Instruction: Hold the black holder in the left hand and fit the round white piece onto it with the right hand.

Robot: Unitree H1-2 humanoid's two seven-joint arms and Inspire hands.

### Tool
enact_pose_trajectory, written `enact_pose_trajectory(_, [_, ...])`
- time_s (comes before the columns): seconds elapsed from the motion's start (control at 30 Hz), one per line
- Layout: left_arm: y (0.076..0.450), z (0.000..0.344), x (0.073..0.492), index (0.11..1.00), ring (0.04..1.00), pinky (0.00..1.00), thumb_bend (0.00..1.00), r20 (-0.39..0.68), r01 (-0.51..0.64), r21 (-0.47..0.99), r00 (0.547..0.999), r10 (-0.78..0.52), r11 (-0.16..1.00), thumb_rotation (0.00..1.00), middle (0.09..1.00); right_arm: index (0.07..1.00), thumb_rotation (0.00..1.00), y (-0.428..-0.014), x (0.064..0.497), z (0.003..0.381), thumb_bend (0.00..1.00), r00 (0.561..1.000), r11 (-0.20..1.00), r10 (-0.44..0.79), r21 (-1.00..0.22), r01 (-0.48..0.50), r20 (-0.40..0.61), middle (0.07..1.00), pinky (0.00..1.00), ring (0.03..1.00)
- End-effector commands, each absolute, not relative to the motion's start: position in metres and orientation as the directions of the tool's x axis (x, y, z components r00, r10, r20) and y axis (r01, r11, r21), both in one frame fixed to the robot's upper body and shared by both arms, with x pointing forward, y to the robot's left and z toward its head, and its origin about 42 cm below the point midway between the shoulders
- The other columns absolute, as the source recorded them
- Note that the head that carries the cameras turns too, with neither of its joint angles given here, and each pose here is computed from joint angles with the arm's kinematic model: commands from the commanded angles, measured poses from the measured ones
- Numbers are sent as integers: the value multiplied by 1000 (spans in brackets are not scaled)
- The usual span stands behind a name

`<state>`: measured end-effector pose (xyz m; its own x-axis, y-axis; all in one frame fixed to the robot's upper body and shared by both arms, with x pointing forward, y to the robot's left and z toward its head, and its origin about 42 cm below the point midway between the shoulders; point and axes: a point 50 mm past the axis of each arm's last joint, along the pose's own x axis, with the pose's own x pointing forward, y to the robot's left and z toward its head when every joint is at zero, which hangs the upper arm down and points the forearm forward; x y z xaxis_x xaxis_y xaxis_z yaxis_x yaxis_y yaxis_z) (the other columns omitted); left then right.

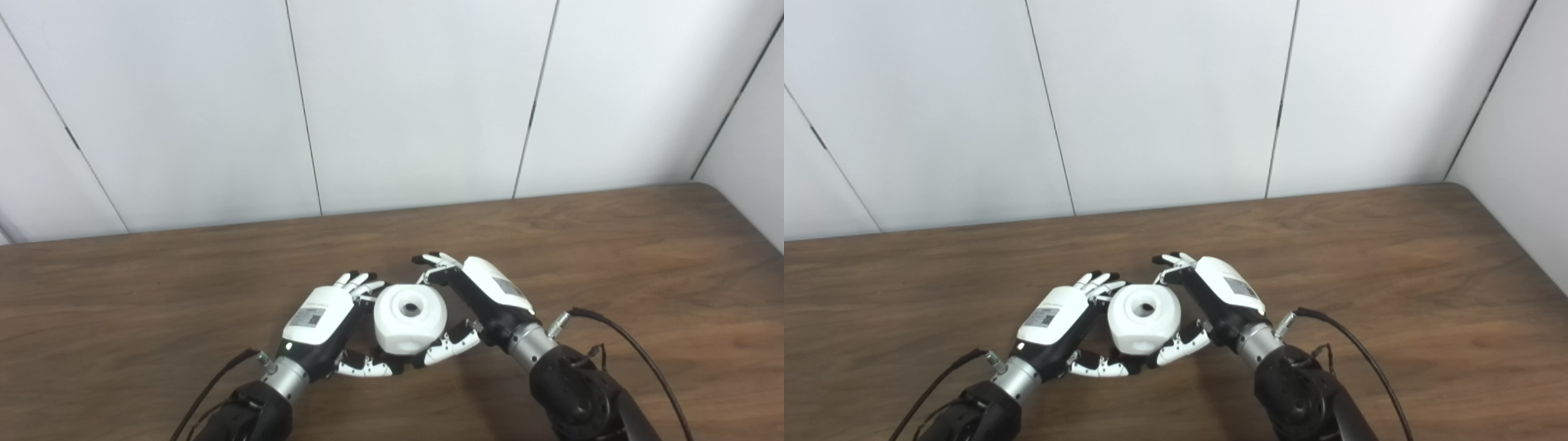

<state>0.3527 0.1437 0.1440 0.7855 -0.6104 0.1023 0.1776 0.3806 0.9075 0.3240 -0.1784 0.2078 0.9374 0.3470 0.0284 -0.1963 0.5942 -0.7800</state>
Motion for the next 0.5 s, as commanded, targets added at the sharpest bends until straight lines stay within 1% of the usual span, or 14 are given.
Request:
enact_pose_trajectory(0.0, [128,155,354,481,954,1000,516,155,157,904,746,-648,398,53,880,479,141,-177,328,220,510,931,580,360,-797,-167,66,903,794,962])
enact_pose_trajectory(0.47, [128,155,353,481,955,1000,517,152,160,903,749,-645,399,52,883,480,141,-178,328,218,510,931,579,359,-797,-170,61,907,803,964])
